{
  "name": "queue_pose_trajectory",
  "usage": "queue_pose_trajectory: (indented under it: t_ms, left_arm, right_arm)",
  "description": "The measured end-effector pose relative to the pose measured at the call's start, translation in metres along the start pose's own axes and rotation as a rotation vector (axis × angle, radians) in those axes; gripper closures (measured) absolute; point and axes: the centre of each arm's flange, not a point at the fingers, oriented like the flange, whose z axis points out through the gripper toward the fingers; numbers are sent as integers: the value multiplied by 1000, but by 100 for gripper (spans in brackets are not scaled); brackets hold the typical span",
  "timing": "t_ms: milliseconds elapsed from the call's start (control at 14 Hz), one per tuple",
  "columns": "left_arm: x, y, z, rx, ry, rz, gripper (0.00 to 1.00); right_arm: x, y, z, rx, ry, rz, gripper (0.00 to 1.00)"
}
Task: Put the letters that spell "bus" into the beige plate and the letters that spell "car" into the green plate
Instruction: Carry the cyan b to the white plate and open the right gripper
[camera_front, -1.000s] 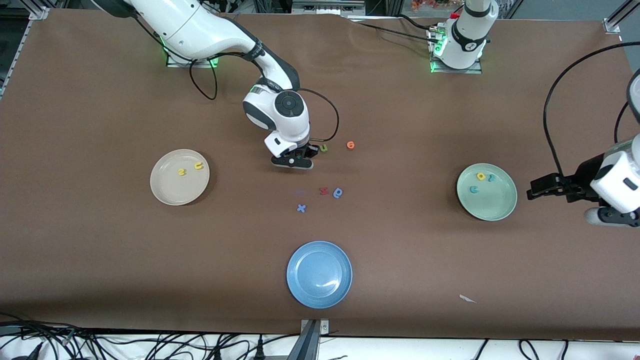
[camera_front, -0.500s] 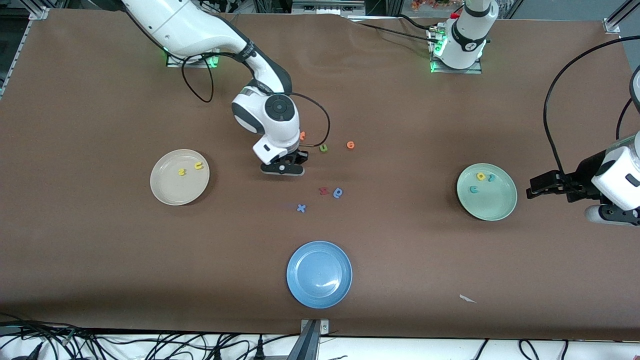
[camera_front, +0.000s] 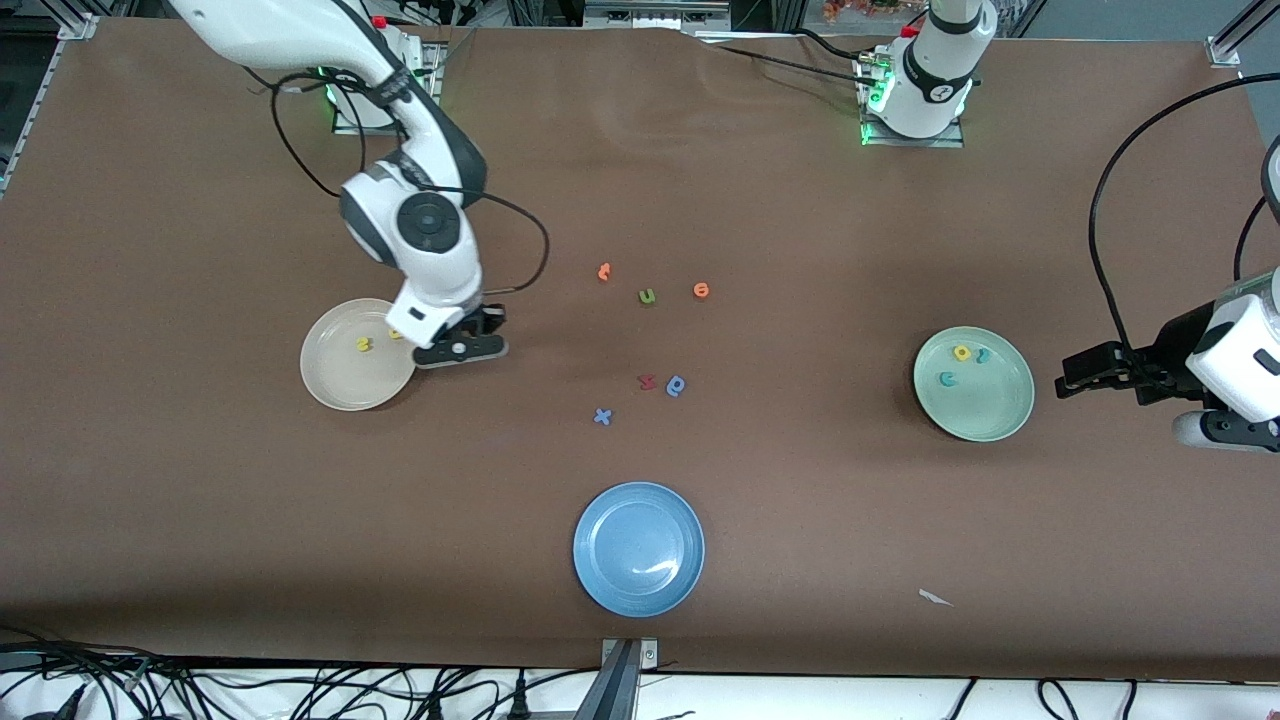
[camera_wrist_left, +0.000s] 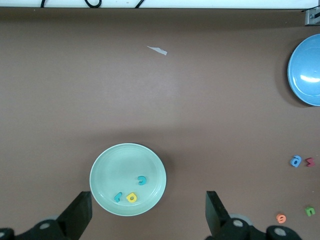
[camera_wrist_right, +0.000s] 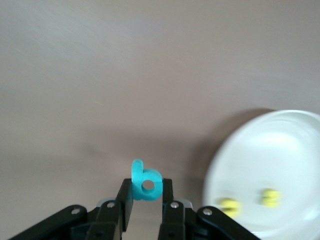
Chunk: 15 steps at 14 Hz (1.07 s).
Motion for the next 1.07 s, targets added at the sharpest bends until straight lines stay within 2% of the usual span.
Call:
queue_pose_trajectory:
  t_ms: [357, 643, 714, 1000, 1071]
  left_arm:
    - [0, 2, 1, 7, -2, 6, 0]
    - [0, 6, 1, 30, -3, 16, 0]
    - [0, 6, 2, 30, -3, 17, 0]
    - [0, 8, 2, 30, -3, 19, 0]
    - [0, 8, 2, 30, -3, 20, 0]
  right_arm:
    - [-25, 84, 16, -21, -59, -167, 73]
    - [-28, 103, 23, -18, -71, -192, 70]
    - [-28, 102, 23, -18, -71, -193, 64]
    - [-28, 102, 23, -17, -71, -208, 26]
    - [-28, 102, 23, -17, -71, -209, 26]
